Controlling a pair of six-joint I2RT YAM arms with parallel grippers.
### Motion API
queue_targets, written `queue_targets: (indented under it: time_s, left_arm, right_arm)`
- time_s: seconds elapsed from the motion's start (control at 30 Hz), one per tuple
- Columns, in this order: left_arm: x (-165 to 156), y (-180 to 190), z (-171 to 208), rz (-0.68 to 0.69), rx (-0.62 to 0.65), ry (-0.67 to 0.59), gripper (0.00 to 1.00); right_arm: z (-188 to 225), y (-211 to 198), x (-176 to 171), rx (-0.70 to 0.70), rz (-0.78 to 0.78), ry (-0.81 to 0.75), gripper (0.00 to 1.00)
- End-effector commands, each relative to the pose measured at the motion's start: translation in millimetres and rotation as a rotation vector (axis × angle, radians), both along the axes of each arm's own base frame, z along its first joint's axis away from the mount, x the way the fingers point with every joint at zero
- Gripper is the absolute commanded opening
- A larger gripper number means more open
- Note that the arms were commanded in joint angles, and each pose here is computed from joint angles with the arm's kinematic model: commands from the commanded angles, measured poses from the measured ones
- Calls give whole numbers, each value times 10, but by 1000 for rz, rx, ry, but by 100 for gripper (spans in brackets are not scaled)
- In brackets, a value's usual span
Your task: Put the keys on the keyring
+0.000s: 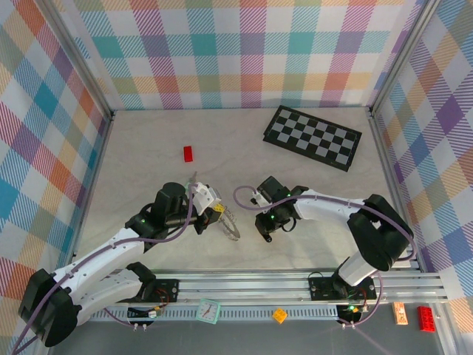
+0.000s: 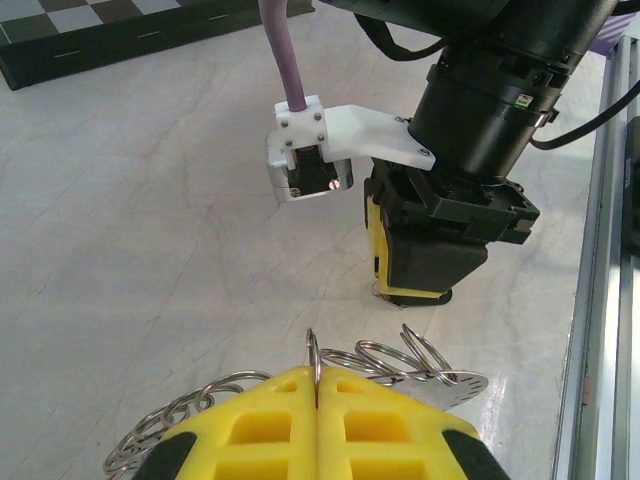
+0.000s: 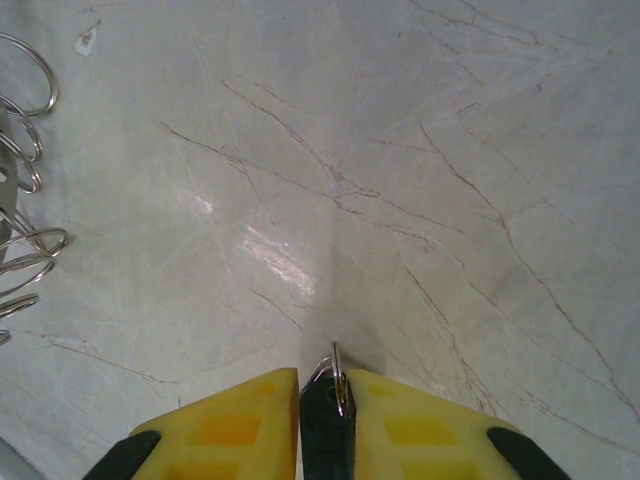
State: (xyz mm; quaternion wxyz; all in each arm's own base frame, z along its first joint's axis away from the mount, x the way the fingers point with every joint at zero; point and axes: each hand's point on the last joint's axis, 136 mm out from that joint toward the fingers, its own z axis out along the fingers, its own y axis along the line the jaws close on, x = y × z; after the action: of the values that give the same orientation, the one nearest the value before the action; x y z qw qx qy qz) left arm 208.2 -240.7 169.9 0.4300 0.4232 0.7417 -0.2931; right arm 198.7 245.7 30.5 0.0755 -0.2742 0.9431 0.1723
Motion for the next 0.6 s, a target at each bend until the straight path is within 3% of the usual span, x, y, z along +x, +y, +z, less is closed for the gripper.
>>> queue_targets:
  time_s: [0.0, 0.57]
  left_arm:
    - [14, -59, 111, -25, -33, -39, 0]
    - [10, -54, 119, -26, -28, -45, 0]
  right_arm:
    - [-2, 17, 2, -2, -4, 30, 20]
    - [-50, -14, 50, -39, -5, 28, 14]
